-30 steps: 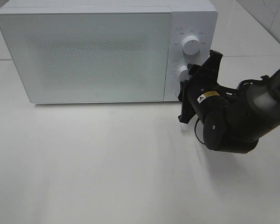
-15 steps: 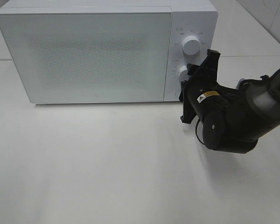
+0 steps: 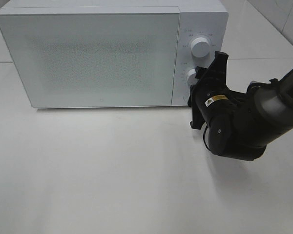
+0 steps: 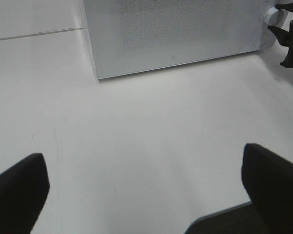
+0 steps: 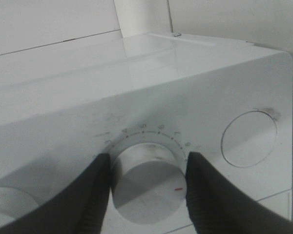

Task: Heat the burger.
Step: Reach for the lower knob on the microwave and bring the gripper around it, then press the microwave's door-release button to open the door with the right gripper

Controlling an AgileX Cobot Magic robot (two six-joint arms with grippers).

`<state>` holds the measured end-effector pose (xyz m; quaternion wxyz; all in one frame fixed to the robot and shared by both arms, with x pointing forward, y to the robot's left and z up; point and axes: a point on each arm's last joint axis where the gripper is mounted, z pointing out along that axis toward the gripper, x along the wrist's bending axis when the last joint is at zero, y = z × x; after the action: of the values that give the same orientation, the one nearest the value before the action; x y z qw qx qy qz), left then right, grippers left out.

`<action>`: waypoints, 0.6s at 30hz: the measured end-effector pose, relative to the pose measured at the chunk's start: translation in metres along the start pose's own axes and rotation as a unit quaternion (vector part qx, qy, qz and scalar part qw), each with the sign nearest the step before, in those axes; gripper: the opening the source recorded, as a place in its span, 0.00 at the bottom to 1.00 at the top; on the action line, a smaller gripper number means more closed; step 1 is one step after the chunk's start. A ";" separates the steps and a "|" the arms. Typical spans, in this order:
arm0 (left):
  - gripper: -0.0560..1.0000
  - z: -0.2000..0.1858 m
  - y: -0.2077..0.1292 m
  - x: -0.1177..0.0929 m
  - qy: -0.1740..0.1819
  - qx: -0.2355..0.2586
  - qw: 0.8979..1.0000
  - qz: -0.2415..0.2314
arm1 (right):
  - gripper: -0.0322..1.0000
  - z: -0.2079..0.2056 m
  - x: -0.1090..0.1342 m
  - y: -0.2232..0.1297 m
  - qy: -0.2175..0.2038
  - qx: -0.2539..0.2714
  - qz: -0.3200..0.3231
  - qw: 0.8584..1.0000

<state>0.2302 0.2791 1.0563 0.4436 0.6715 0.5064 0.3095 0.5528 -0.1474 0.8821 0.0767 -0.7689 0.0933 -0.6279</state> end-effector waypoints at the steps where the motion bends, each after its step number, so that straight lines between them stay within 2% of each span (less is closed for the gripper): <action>1: 0.99 0.000 0.000 0.000 0.000 0.000 1.000 0.000 | 0.49 0.000 0.000 0.000 0.000 0.000 0.000 1.000; 3: 0.99 0.000 0.000 0.000 0.000 0.000 1.000 0.000 | 0.51 0.000 0.000 0.000 0.001 -0.001 0.001 1.000; 10: 0.99 0.000 0.000 0.000 0.000 0.000 1.000 0.000 | 0.66 -0.001 0.001 -0.001 0.005 0.000 -0.022 1.000; 18: 0.99 0.000 0.000 0.000 0.000 0.000 1.000 0.000 | 0.69 -0.019 -0.006 0.010 -0.018 0.017 -0.056 0.998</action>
<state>0.2302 0.2791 1.0563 0.4436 0.6715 0.5064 0.3095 0.5330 -0.1554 0.8777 0.0559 -0.7826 0.0379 -0.6188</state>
